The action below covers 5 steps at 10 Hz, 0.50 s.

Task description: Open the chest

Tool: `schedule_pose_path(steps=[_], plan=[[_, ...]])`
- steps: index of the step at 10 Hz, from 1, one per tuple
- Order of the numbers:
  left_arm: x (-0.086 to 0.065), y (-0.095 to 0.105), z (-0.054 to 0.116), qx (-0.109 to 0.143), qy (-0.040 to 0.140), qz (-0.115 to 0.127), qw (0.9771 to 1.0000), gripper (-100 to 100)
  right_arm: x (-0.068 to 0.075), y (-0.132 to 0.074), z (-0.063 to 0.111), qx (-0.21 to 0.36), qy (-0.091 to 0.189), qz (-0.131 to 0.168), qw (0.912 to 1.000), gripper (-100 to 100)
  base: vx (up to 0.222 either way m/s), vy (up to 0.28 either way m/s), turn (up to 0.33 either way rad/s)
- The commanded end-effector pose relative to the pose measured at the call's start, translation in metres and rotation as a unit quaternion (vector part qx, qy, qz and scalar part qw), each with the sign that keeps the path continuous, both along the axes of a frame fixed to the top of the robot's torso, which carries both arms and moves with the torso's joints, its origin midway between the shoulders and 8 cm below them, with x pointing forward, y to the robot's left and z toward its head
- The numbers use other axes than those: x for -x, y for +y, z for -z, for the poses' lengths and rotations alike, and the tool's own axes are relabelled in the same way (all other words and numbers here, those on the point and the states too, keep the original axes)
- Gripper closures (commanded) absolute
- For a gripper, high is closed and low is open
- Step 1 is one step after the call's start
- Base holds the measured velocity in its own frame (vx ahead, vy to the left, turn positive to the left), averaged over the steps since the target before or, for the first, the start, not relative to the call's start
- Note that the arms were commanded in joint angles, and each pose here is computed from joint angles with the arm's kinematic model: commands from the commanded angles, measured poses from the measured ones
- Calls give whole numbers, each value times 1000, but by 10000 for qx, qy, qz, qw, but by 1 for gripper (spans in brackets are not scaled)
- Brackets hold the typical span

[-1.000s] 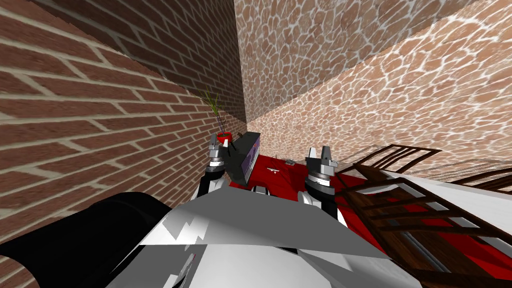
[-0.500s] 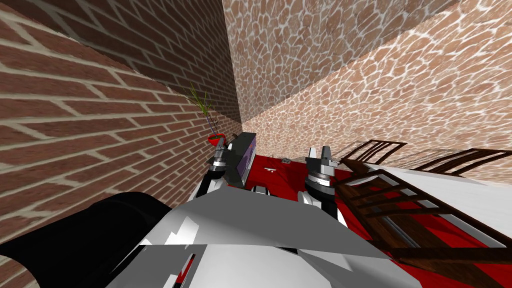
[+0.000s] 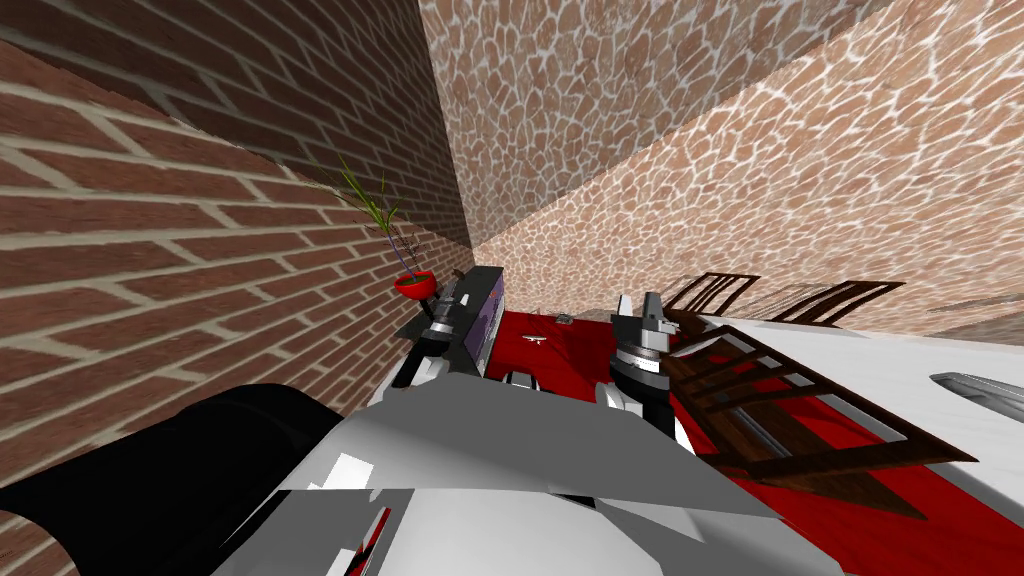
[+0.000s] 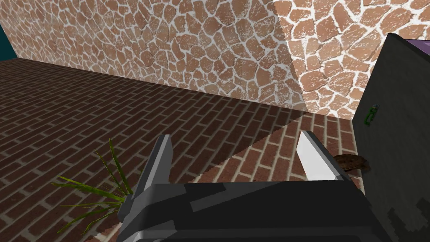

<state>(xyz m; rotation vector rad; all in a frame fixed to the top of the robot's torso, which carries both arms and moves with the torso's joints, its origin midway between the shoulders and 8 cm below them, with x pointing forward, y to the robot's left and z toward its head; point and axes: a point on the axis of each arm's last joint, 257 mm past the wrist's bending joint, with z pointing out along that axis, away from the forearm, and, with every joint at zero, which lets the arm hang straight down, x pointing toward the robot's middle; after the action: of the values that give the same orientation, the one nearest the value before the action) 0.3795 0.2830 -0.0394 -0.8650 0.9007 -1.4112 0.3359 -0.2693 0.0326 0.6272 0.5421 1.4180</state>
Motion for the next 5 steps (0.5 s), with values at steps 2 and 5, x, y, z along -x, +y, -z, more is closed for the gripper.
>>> schedule_pose_path(steps=[2,5], plan=[[-15,8,41,173,709,108,9973,-100,0,0,0,0,0,0,10000,0,40,-9,-180],[-23,18,73,313,1231,136,9918,-100,0,0,0,0,0,0,10000,0,42,-1,-159]])
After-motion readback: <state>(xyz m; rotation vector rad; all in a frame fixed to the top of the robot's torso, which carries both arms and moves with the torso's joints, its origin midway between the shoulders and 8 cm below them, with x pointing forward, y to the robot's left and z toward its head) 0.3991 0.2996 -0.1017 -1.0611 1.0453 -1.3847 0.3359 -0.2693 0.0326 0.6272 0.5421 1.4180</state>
